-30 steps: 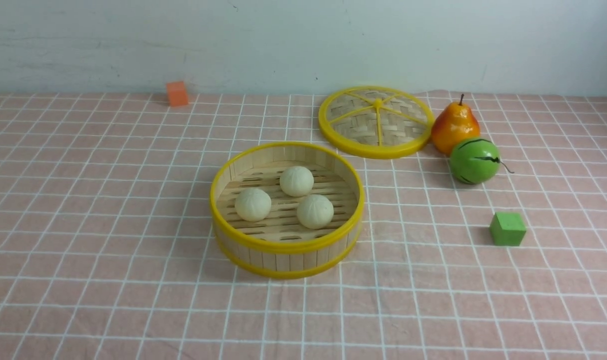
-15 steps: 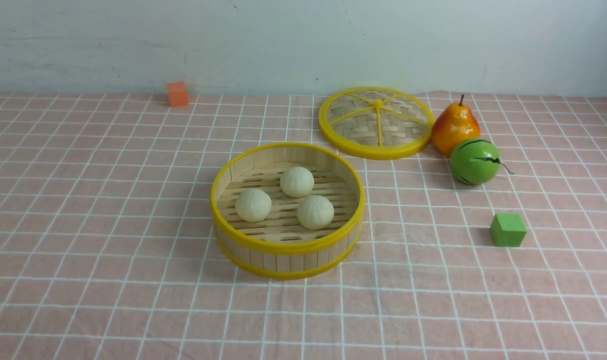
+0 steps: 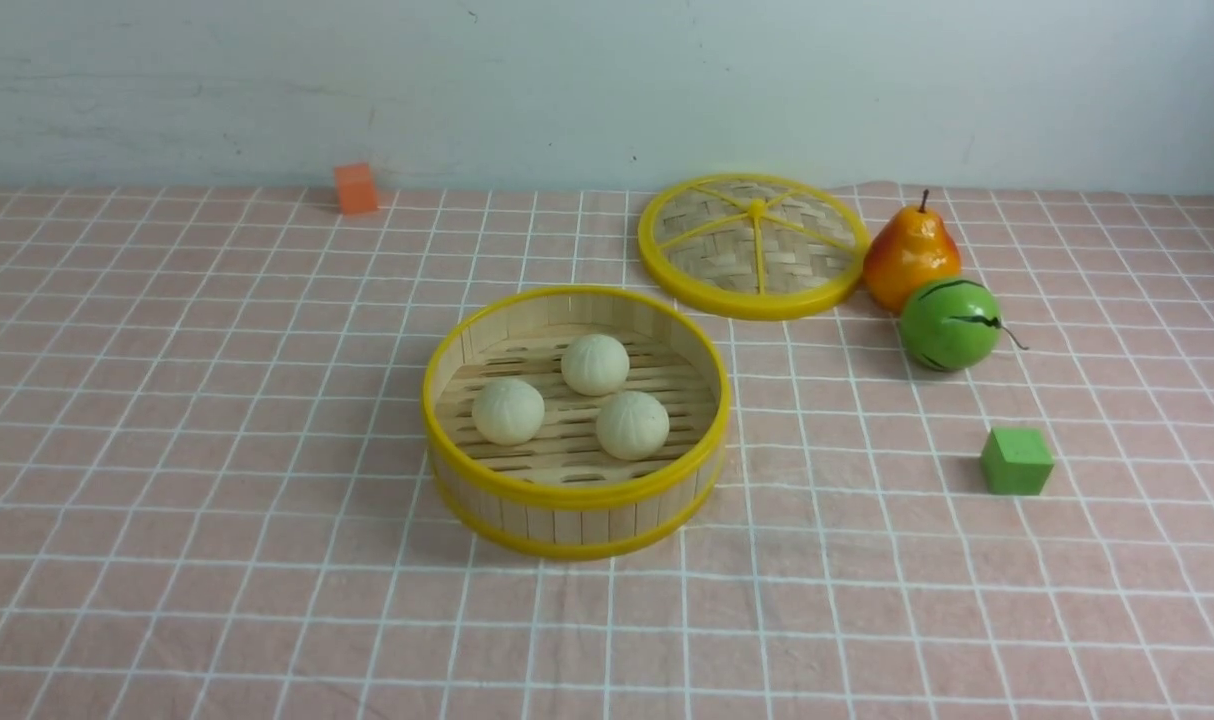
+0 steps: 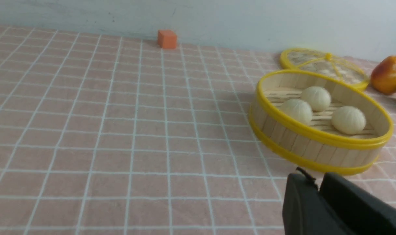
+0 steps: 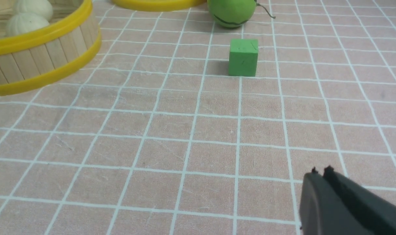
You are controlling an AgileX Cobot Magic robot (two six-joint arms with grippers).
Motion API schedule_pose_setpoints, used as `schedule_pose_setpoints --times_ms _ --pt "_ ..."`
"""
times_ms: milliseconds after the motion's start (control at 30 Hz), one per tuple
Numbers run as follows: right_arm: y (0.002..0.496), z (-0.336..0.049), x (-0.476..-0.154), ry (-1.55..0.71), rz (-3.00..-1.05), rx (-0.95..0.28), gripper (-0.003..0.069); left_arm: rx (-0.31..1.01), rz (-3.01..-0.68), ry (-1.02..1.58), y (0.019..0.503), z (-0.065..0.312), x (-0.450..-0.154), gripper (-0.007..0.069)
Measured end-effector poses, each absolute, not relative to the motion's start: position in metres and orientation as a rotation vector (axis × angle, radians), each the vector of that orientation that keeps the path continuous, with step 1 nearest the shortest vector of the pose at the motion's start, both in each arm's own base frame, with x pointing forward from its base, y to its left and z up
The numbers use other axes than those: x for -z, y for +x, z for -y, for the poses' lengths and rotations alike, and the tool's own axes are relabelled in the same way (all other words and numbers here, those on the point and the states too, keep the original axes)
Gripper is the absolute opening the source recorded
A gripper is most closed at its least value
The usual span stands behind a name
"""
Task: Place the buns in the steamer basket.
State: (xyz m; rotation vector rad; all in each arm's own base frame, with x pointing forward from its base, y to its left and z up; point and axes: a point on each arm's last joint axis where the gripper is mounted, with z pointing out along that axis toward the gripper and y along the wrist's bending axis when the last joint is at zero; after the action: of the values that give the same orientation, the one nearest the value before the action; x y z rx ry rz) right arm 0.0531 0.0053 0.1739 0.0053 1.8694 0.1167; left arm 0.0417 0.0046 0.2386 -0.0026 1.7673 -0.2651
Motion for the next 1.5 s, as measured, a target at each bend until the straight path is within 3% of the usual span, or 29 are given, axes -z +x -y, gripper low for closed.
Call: schedule_pose_setpoints --times_ms 200,467,1500 --pt "0.053 -0.005 -0.174 0.005 -1.87 -0.116 0.002 0.235 -1.795 -0.11 0.046 0.002 -0.216 -0.0014" --pt "0.053 -0.005 -0.174 0.005 -1.87 -0.116 0.003 0.234 -1.881 -0.144 0.052 0.005 -0.171 -0.0013" --pt "0.053 -0.005 -0.174 0.006 -1.87 -0.117 0.008 0.22 -1.907 -0.124 0.052 0.005 -0.168 -0.0013"
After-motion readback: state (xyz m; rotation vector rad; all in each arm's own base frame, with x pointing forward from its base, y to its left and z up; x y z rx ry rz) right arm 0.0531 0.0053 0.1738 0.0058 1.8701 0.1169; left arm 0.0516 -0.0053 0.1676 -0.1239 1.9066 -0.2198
